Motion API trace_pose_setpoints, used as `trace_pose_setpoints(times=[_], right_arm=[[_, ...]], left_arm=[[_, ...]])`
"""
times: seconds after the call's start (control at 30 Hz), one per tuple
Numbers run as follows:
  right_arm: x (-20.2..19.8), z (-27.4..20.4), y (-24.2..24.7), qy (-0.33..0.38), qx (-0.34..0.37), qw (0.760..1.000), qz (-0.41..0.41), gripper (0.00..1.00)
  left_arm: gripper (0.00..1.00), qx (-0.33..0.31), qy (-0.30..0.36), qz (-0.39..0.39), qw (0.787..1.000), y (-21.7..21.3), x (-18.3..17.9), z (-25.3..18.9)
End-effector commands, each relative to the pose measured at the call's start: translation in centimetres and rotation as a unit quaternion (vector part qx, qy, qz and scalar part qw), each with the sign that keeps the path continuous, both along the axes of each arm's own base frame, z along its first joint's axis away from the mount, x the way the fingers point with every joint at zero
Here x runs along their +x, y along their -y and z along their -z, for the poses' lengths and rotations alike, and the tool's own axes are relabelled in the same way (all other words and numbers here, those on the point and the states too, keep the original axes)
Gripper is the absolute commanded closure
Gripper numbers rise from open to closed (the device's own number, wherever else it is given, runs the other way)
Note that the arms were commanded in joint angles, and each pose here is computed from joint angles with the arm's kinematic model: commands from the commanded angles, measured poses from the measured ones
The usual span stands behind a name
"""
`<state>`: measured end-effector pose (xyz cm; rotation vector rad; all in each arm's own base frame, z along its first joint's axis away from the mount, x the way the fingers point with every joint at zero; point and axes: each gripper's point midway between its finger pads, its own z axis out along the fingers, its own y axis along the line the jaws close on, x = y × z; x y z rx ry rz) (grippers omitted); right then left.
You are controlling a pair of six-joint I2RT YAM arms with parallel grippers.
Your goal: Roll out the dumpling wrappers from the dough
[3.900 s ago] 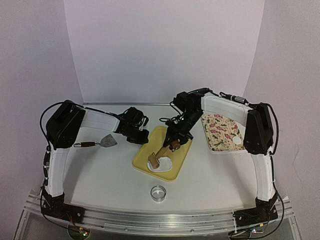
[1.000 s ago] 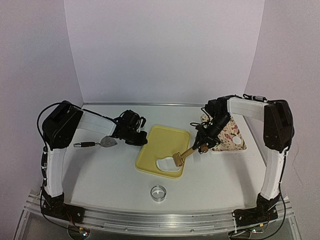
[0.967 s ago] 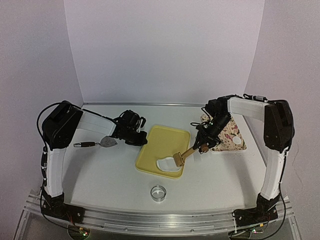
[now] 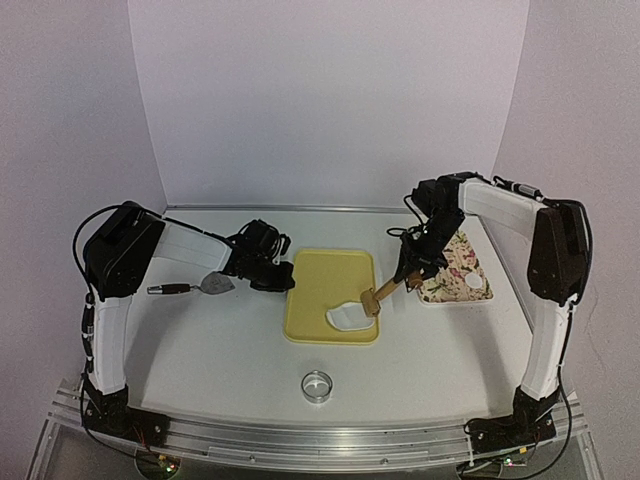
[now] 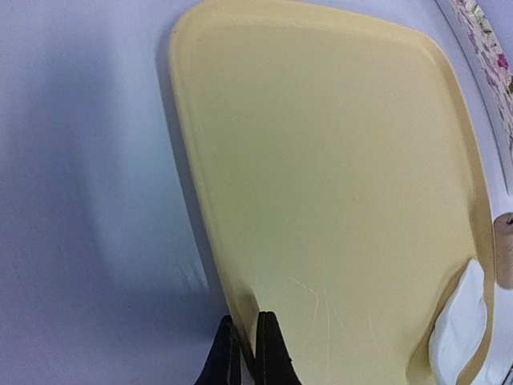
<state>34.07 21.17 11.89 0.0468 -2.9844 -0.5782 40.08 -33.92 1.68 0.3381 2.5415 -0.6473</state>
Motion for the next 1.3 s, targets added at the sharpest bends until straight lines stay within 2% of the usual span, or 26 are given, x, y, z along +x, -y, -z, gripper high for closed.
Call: trace_pose_setpoints(times=[0.0, 0.23, 0.37, 0.53, 0.7, 0.83, 0.97, 1.1, 1.2, 1.27], right_arm=[[0.2, -4.0, 4.4, 0.035, -0.079, 0.996, 0.030, 1.00], [0.5, -9.3, 2.0, 0.082, 0.015, 0.995, 0.045, 1.00], [-0.3, -10.7, 0.9, 0.102, 0.071, 0.991, 0.057, 1.00], [-3.0, -8.3, 0.8, 0.088, 0.115, 0.987, 0.070, 1.00], [-4.4, -6.8, 0.4, 0.100, 0.182, 0.974, 0.088, 1.00], [-5.2, -4.7, 0.7, 0.105, 0.207, 0.968, 0.091, 1.00], [-5.5, -2.5, 1.6, 0.100, 0.237, 0.960, 0.111, 1.00], [-6.1, 0.0, 2.4, 0.080, 0.253, 0.956, 0.123, 1.00], [-7.1, 2.3, 3.2, 0.055, 0.241, 0.960, 0.135, 0.99], [-7.3, 3.9, 4.5, 0.048, 0.209, 0.964, 0.159, 0.92]], left_arm=[[1.00, 0.120, -0.099, -0.012, 0.988, -5.9, -3.3, 6.1], [1.00, 0.118, -0.097, -0.039, 0.988, -5.6, -2.5, 4.8], [0.98, 0.122, -0.095, -0.064, 0.986, -6.2, -2.4, 4.1], [0.77, 0.107, -0.089, -0.072, 0.988, -5.8, -1.9, 2.4], [0.52, 0.059, -0.044, -0.059, 0.996, -4.4, -0.8, -2.5], [0.34, 0.037, -0.016, -0.051, 0.998, -3.7, -0.1, -6.5], [0.27, 0.023, -0.008, -0.043, 0.999, -3.7, -0.7, -9.2], [0.24, 0.002, -0.013, -0.035, 0.999, -4.0, -2.3, -10.8], [0.24, -0.015, -0.028, -0.021, 0.999, -4.1, -3.9, -11.3], [0.24, -0.018, -0.037, -0.018, 0.999, -4.6, -5.2, -11.3]])
